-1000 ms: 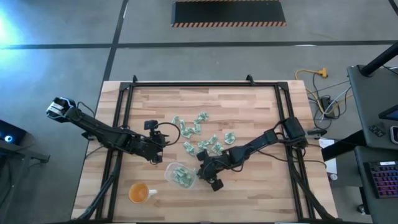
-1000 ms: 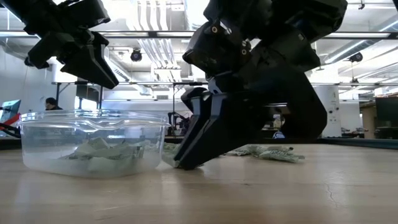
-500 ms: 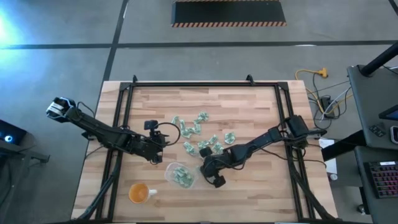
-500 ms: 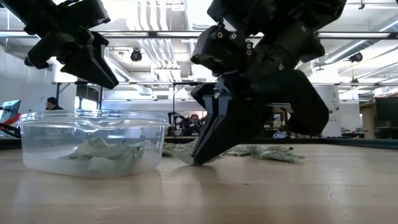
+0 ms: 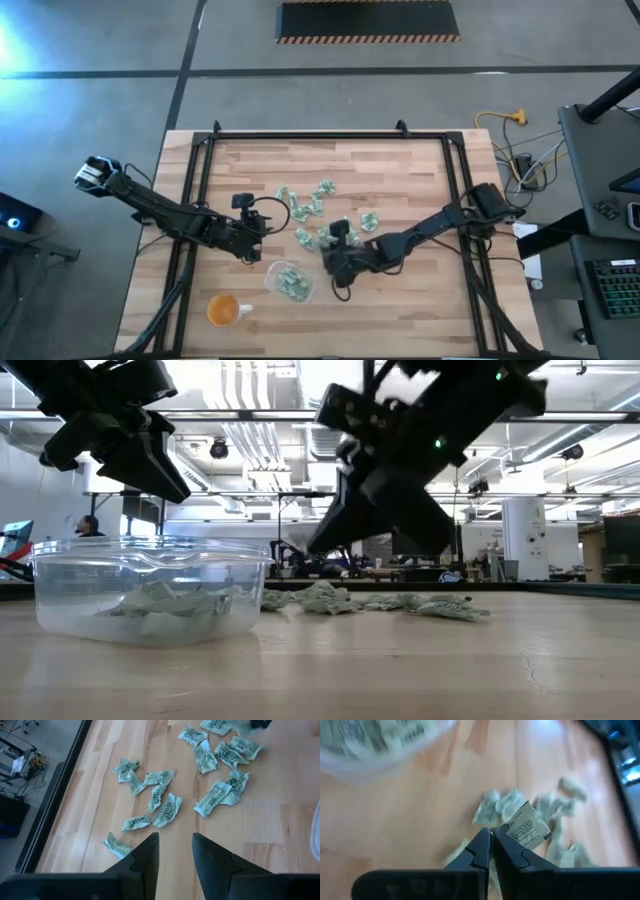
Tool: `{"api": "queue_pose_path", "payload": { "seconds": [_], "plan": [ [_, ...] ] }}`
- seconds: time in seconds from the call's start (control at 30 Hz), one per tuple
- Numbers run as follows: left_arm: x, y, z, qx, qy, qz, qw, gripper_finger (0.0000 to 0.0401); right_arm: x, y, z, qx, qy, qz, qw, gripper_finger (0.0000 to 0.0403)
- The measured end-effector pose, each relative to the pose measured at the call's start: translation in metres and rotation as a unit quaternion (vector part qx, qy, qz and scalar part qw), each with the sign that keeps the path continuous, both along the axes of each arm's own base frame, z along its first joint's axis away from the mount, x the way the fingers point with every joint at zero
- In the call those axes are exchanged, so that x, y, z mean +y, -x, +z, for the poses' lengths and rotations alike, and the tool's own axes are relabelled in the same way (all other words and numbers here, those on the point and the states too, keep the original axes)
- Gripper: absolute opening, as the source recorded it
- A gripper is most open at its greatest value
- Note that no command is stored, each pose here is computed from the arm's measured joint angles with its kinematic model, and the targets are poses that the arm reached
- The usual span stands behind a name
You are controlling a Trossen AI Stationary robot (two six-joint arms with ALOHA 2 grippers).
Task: Pick and place Stevia / Truvia into bins
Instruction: Put the stevia packet into the transparent container
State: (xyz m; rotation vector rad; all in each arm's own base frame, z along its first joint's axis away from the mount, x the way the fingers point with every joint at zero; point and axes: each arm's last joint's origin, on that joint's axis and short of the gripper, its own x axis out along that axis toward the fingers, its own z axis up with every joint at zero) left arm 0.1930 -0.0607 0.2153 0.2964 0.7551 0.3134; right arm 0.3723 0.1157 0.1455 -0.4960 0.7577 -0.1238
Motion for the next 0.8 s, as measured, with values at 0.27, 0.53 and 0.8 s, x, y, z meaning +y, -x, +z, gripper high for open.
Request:
{"api": "queue_pose_path", "payload": {
  "seconds": [0.27,0.53,0.8],
  "plan": [
    [0.0,0.0,0.0,-0.001,0.0,0.0,1.0,0.0101,0.023,-0.001,0.011,-0.049,0.017,0.072,0.996,0.0009],
    [0.0,0.0,0.0,-0.002,0.001,0.0,1.0,0.0101,0.045,-0.005,0.023,-0.099,-0.075,0.259,0.958,0.0009],
    [0.0,0.0,0.0,-0.002,0.001,0.0,1.0,0.0101,0.041,-0.01,0.022,-0.116,-0.09,0.287,0.947,0.0009]
  ]
}}
